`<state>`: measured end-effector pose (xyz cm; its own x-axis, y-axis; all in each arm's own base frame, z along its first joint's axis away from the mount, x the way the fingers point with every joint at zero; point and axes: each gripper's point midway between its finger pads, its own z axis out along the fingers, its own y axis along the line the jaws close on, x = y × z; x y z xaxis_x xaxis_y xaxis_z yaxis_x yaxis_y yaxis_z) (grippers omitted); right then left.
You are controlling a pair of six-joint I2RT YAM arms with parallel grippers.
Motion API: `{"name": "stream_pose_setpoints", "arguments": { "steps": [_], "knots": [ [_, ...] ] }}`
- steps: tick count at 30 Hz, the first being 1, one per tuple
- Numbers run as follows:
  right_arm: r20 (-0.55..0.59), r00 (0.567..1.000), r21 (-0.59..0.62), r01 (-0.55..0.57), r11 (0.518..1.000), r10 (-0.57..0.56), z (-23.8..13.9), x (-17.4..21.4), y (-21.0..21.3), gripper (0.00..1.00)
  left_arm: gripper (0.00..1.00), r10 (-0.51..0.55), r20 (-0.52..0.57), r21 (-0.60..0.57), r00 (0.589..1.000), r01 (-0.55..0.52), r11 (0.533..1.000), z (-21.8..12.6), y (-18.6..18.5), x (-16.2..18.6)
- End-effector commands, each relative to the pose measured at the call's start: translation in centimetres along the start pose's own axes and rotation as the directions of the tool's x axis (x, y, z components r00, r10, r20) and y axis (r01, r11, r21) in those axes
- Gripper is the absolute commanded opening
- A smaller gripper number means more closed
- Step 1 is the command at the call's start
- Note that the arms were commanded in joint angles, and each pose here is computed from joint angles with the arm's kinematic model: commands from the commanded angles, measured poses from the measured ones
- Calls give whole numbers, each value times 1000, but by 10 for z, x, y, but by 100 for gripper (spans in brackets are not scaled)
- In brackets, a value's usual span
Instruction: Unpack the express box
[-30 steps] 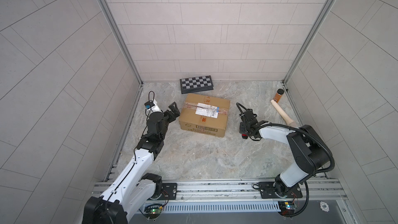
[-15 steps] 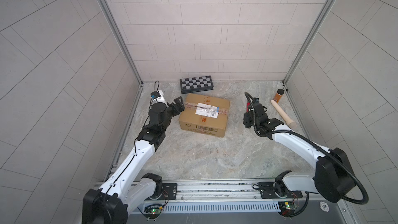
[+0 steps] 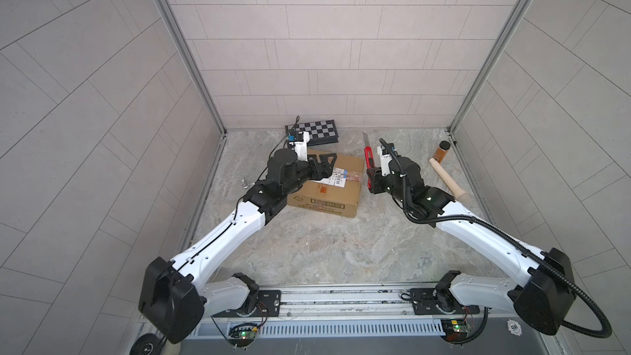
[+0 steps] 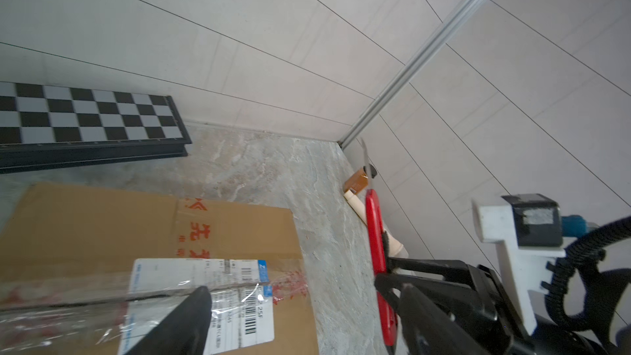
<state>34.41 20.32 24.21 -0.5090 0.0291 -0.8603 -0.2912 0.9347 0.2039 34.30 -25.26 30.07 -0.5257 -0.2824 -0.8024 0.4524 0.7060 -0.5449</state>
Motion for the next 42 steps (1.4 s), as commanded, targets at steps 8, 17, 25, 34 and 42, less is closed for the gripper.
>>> {"name": "stream_pose_setpoints", "arguments": {
  "steps": [8, 17, 25, 34, 42],
  "knots": [
    [36, 997, -96, 77, 992, -74, 0, -8, 36, 4, 76, -7, -122, 147, 992, 25, 989, 40, -50, 23],
    [52, 992, -158, 122, 980, -115, -1, -7, 55, 4, 65, -45, -153, 84, 987, 59, 995, 58, -37, 30],
    [57, 990, -175, 134, 975, -126, -1, -3, 61, 4, 44, -55, -140, 41, 989, 61, 997, 63, -30, 27],
    [63, 987, -187, 156, 970, -146, -1, 0, 65, 4, 17, -81, -140, 28, 987, 86, 996, 68, -27, 29],
    [68, 988, -187, 150, 971, -139, -1, 2, 64, 7, 0, -98, -124, 46, 988, 104, 994, 68, -28, 27]
  ]
}}
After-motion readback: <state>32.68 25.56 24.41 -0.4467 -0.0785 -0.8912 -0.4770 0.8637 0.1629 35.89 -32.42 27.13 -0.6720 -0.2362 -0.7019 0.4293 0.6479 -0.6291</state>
